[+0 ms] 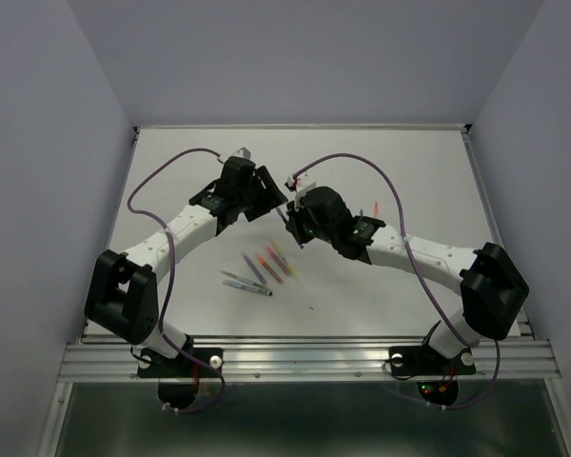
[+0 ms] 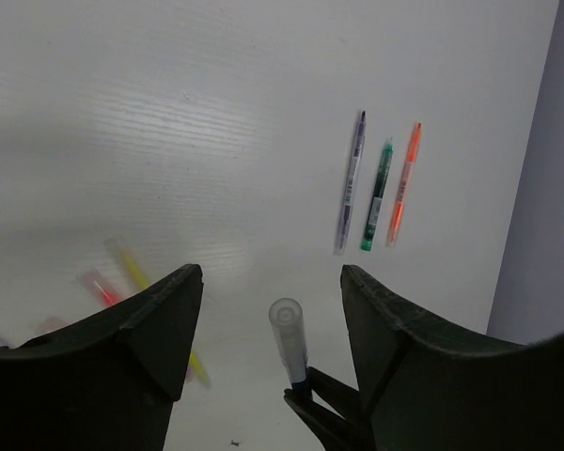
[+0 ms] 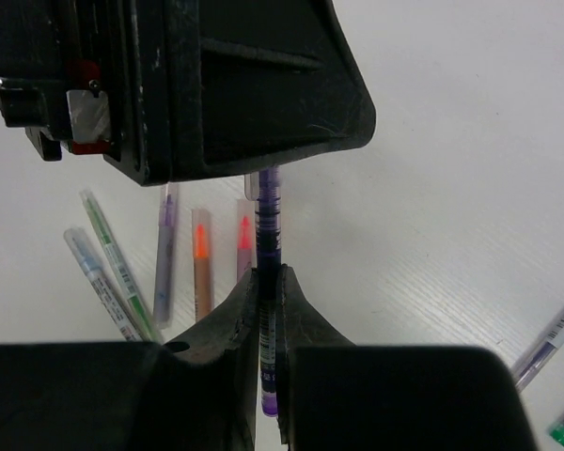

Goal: Open the pen caps

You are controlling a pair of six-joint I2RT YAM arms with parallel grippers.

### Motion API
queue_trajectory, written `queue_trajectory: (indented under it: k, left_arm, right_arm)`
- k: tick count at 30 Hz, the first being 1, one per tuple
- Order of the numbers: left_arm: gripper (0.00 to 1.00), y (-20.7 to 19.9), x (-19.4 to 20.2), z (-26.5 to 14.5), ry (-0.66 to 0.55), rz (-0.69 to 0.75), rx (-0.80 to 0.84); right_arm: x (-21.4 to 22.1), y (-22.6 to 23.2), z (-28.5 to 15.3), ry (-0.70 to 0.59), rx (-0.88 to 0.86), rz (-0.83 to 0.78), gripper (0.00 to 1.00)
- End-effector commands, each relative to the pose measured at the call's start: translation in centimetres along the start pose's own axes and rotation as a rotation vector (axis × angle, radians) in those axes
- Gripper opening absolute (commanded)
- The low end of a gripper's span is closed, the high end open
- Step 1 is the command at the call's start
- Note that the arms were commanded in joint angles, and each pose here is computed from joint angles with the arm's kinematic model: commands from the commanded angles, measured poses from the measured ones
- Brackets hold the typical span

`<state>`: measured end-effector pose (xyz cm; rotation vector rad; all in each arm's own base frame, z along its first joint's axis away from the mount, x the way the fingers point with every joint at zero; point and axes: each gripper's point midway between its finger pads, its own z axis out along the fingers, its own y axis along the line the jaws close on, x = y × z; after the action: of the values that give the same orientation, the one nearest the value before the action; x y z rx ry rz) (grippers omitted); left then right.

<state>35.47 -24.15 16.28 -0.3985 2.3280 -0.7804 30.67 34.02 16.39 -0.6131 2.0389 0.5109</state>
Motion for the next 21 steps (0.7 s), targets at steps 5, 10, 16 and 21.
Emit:
queue_trajectory:
  k: [5, 10, 16, 21]
  left_arm:
    - [0.51, -2.75, -1.75, -0.58, -0.056, 0.004, 0.06]
    - [0.44, -3.07, -1.71, -0.46, -0.053, 0.007, 0.056]
    - [0.21, -3.37, -1.58, -0.28, -0.05, 0.015, 0.055]
    - [0.0, -3.34, -1.55, -0.08, -0.047, 0.024, 0.045]
  right_arm:
    - [-3.03, 0.3, -0.31, -0.09, 0.004, 0.036, 0.01]
    - [-2.85, 0.2, -0.05, -0.075, 0.014, 0.038, 0.01]
    - [-2.57, -0.19, 0.36, -0.057, 0.04, 0.034, 0.01]
    - [-3.0, -0.33, 0.42, -0.066, 0.051, 0.032, 0.01]
